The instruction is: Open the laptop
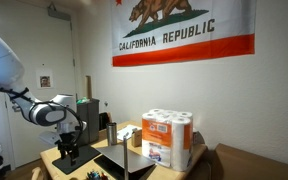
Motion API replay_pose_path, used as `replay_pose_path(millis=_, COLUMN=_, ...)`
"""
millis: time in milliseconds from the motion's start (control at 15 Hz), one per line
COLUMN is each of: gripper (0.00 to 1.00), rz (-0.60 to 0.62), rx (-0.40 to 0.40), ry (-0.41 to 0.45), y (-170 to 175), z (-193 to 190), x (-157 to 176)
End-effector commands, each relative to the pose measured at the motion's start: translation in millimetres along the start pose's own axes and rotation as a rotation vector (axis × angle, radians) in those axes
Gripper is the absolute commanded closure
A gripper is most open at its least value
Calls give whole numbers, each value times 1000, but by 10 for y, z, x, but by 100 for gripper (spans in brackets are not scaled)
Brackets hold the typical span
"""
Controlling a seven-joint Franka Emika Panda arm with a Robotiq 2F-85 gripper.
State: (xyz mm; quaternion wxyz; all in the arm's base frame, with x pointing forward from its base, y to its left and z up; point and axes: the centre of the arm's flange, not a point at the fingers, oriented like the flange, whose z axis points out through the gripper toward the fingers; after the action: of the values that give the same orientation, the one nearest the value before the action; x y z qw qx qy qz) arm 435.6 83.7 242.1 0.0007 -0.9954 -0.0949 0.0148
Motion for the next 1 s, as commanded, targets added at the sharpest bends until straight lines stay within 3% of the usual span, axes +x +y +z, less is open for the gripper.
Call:
replay_pose_path(millis=0, gripper=0, rz=-6, rx=-73, ry=44, y=-90, z=319, x=370)
replay_pose_path(millis=533, gripper=0, rz=-33, rx=-215, ry=173, y=-258, z=734, x=811)
replay_pose_path(millis=933, gripper=0, rz=-20, rx=-260, ry=227, y=-386, z=913, x=1013)
